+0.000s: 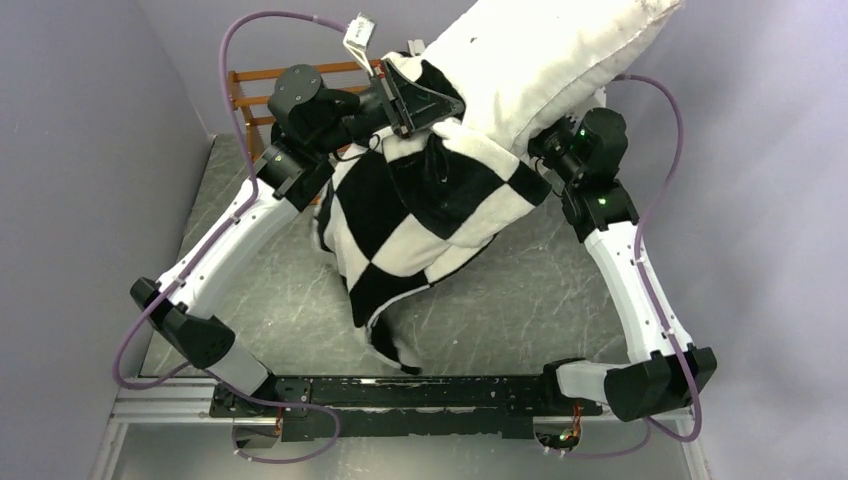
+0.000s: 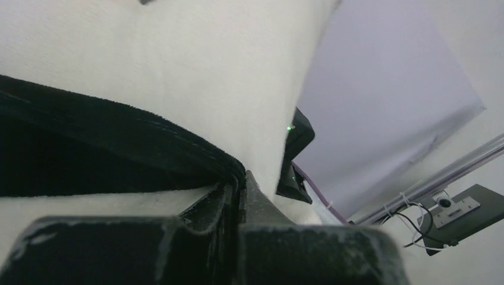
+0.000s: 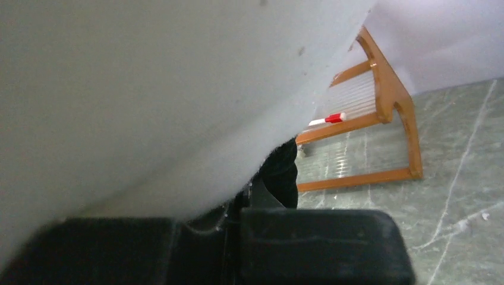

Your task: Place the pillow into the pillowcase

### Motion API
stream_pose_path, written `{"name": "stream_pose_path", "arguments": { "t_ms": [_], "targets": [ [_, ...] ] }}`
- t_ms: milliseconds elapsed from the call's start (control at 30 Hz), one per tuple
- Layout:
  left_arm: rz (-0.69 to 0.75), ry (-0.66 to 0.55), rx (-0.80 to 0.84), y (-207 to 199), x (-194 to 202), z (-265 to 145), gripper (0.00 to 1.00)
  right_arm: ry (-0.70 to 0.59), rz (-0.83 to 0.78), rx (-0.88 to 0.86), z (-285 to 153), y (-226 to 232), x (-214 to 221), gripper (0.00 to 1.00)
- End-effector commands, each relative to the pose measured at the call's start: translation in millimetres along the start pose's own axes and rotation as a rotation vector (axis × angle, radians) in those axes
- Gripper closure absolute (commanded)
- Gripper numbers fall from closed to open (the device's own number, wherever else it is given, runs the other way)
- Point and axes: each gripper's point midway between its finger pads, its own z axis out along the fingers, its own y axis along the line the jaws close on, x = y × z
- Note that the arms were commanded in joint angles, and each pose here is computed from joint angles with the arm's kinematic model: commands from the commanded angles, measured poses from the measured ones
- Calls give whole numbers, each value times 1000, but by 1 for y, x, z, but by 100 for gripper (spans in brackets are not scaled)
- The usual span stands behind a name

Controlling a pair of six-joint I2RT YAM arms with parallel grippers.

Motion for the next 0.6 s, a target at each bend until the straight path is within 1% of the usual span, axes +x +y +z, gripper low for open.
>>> {"name": "stream_pose_path", "arguments": {
  "t_ms": [0,33,67,100,133,167,233,267,300,367,400,467,567],
  "targets": [
    [214,-187,88,-61,-50,-23,95,-28,-55,-311,-26,91,-17,100],
    [256,-213,-8,-33,-71,-16,95,-6,-92,-344,-34,100,7,100],
    [296,-229,-96,-10,-88,-16,95,-12,-148,-364,-41,108,27,100],
    [341,-244,-144,1,-101,-16,95,-60,-186,-321,-41,101,34,100],
    [366,-243,-164,7,-104,-16,95,-101,-205,-295,-39,93,34,100],
    [387,-235,-135,2,-103,-17,95,-160,-242,-254,-34,82,21,100],
    [410,-200,-38,-8,-81,-22,95,-257,-326,-204,-24,77,-10,100],
    [415,-186,8,-14,-69,-29,95,-292,-364,-199,-21,81,-26,100],
    [417,-168,32,-11,-55,-35,95,-323,-395,-205,-21,89,-39,100],
    [450,-152,55,-13,-39,-49,95,-360,-448,-237,-27,104,-54,100],
    [490,-151,81,-17,-34,-54,95,-369,-472,-270,-35,111,-55,100],
    [554,-143,111,-19,-25,-60,95,-384,-530,-328,-48,110,-42,100],
    [641,-165,79,-6,-27,-61,95,-478,-595,-328,-62,97,-37,100]
  ]
}}
